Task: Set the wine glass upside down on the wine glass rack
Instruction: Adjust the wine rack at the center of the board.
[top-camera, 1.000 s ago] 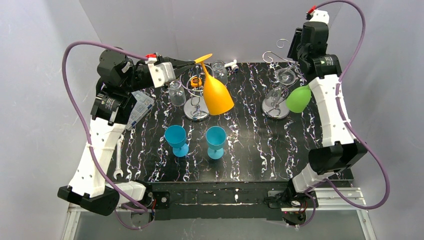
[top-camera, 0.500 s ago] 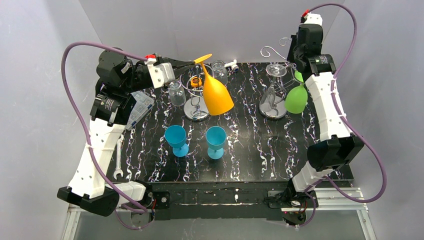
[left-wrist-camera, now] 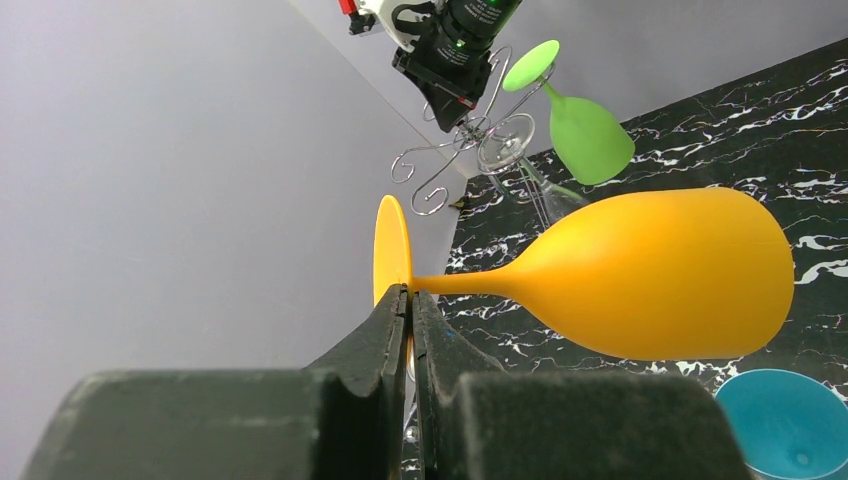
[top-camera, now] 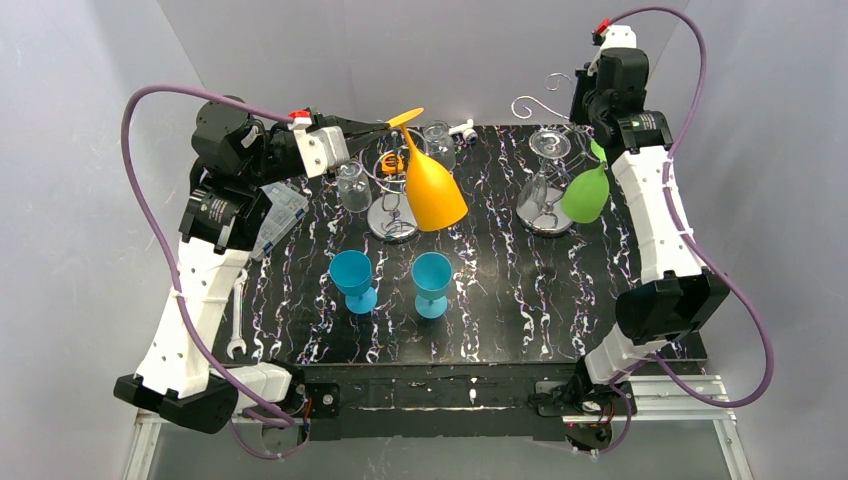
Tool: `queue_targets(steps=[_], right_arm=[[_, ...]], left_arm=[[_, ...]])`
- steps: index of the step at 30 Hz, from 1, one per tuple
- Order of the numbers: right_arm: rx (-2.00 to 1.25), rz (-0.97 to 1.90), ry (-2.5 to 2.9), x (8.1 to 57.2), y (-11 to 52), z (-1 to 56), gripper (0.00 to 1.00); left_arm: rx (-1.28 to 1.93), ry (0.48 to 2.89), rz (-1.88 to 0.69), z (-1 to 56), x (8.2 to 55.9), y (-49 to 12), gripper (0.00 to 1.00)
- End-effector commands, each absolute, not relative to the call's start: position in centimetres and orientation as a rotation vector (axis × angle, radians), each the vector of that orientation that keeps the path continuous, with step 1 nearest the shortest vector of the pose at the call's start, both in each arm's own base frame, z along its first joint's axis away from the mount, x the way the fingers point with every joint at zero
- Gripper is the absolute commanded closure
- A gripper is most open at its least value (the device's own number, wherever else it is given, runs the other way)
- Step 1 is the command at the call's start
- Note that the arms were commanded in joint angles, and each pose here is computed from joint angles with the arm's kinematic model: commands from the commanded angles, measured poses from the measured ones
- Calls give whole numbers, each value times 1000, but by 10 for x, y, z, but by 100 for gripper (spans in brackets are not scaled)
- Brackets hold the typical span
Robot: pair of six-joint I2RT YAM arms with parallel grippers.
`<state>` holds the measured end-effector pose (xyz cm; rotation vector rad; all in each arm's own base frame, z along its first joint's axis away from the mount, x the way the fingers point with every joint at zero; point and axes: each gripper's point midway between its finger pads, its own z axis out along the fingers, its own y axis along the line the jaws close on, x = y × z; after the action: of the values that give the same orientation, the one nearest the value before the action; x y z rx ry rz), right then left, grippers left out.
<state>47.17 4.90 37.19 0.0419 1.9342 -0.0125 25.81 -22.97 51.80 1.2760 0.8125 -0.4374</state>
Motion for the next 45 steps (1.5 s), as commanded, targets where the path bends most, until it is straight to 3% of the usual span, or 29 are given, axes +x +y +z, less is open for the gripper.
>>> queue_targets(steps=[1, 9, 22, 34, 45], right_arm=[[47, 84, 1748, 459, 58, 433, 99], [364, -14, 1639, 435, 21, 465, 99], [819, -28, 1477, 425, 8, 450, 99], [876, 108, 1340, 447, 21, 518, 99], [937, 104, 1328, 448, 30, 510, 99]], left_arm=[[1280, 768, -428, 527, 246, -228, 100], [1282, 772, -437, 524, 246, -229, 100], [1283, 777, -435, 518, 240, -226, 100], [1277, 780, -447, 511, 237, -226, 100], [1275, 787, -466, 510, 238, -227, 100]])
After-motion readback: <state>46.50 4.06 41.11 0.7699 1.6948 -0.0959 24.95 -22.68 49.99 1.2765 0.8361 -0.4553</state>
